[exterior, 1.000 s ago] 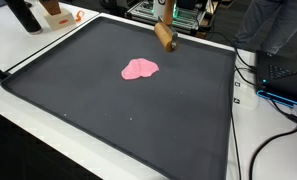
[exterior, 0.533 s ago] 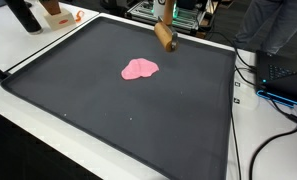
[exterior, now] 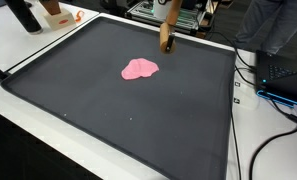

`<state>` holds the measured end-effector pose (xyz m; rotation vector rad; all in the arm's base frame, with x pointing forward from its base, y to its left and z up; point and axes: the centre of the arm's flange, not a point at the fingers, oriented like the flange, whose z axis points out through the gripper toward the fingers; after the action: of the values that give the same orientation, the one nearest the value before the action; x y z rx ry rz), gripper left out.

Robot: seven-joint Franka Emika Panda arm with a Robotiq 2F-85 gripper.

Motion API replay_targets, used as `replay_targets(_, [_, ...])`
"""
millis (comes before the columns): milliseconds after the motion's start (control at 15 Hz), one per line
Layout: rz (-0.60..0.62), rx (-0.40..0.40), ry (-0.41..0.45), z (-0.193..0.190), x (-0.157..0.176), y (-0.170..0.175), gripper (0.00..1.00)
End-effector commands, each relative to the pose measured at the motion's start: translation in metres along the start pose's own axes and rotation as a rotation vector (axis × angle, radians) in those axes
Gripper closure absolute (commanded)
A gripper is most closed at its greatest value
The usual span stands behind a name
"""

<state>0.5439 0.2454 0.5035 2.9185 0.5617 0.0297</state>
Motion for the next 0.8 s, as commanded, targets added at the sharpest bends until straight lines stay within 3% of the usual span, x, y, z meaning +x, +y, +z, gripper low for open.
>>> replay_targets(0, [0.17, -0.09, -0.057, -0.013, 0.029, -0.038, 0.77])
replay_targets(400, [0.413, -0.232, -0.164, 0.007, 0.06, -0.079, 0.77])
replay_targets(733, [0.527, -0.259, -0.19, 0.031, 0.083, -0.094, 0.77])
